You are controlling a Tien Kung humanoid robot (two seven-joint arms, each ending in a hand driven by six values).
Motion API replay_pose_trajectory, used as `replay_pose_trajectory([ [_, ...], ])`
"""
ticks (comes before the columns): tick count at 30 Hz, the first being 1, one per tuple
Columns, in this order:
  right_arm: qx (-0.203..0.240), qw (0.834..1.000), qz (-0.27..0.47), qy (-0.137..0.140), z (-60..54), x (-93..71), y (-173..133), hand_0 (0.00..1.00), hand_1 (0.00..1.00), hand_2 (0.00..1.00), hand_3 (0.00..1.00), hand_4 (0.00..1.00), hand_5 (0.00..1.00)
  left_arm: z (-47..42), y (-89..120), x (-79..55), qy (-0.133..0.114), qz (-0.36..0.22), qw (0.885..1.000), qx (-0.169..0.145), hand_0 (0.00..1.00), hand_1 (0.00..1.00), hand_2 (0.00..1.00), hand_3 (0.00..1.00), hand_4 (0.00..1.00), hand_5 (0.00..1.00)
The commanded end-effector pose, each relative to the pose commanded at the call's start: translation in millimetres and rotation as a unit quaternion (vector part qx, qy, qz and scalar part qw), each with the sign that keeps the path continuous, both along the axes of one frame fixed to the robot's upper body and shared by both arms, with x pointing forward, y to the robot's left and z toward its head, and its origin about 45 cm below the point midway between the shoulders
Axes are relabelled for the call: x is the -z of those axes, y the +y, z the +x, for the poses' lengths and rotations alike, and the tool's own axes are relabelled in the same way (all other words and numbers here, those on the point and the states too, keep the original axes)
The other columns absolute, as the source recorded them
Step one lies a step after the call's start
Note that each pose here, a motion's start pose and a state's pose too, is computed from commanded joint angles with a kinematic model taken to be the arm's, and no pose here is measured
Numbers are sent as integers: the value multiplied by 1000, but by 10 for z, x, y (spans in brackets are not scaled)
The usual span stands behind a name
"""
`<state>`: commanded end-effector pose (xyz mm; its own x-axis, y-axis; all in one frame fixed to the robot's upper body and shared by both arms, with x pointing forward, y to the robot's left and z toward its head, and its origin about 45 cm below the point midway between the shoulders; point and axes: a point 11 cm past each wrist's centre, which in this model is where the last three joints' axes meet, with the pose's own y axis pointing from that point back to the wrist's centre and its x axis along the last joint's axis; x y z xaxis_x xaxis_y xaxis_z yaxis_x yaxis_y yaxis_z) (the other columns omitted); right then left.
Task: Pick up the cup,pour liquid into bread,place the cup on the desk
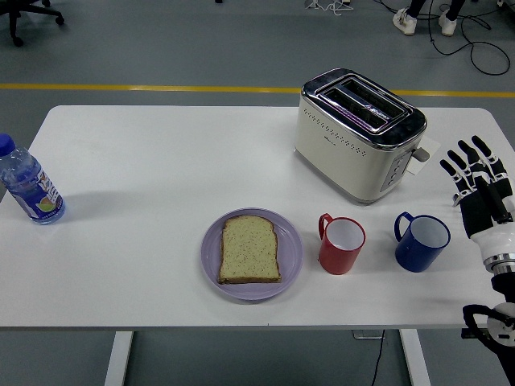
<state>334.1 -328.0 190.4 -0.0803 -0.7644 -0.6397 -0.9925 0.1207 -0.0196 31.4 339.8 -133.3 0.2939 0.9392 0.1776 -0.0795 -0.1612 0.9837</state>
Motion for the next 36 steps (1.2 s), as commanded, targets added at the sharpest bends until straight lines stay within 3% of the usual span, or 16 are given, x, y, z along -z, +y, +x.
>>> replay_pose_trajectory([
  [8,13,986,165,30,-26,174,-103,691,614,667,632,597,301,-20,-9,3,2,-1,1000,2,636,646,658,557,324,836],
  [9,13,985,170,33,-28,189,-107,689,613,655,628,585,333,-17,-12,4,2,-1,1000,3,636,646,659,558,323,836],
  [20,3,974,220,50,-36,357,-116,680,599,647,625,585,326,-51,-16,7,5,-1,1000,3,636,646,660,558,324,837],
  [36,17,974,221,48,-19,361,-189,678,607,647,626,561,360,15,-9,0,-1,-1,1000,2,635,646,660,559,326,842],
])
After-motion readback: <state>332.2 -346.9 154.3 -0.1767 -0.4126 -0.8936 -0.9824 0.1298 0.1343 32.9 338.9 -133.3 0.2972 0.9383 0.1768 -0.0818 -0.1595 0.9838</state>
